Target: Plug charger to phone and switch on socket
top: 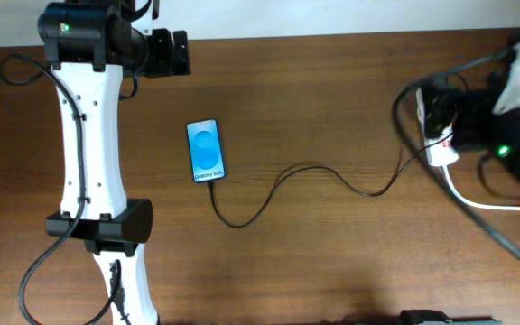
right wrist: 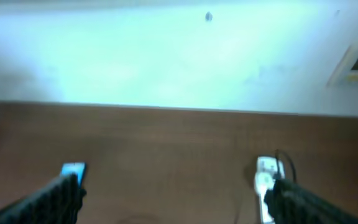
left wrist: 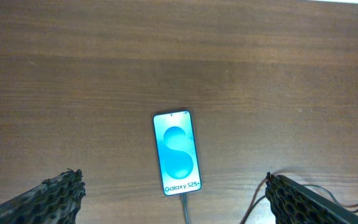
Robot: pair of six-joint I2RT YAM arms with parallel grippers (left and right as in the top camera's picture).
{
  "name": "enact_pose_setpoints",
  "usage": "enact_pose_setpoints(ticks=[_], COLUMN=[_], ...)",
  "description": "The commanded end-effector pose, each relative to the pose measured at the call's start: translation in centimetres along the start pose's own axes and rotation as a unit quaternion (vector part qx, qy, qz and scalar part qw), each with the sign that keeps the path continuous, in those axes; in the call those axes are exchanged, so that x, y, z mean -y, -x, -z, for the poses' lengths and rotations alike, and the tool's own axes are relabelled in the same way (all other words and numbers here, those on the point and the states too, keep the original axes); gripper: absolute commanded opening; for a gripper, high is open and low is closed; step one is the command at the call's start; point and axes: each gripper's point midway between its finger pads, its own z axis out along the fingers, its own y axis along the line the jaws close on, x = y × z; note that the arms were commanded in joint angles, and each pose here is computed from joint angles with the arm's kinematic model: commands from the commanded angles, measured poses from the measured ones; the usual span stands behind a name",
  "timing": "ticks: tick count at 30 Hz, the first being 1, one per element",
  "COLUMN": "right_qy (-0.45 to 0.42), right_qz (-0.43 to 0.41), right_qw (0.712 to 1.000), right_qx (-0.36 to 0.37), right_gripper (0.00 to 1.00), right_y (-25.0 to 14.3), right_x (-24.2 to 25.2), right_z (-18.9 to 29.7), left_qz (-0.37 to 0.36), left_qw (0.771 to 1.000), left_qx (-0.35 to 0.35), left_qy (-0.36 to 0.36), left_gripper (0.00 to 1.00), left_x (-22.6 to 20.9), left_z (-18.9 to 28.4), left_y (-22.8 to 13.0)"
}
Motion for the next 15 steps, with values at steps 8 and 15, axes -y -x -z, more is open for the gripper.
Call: enact_pose_setpoints(ticks=[8, 15], right_qy=[-0.046, -0.043], right_qz=[0.033, 0.049], right_qw=[0.983, 0.956], right_qx=[0.173, 0.286], right_gripper=[0.98, 0.98], right_y=[-7.7, -15.6], right_x=[1.6, 1.8], right_z=[-1.3, -1.4], left_qz=[0.003, 0.003], left_qw=[1.000, 1.000], left_qx=[0.020, 0.020], left_qy=[0.003, 0.003], left_gripper=[0.99, 0.99], left_x=[-0.3, -0.3], left_z=[1.8, 1.8], left_y=[0.3, 0.3])
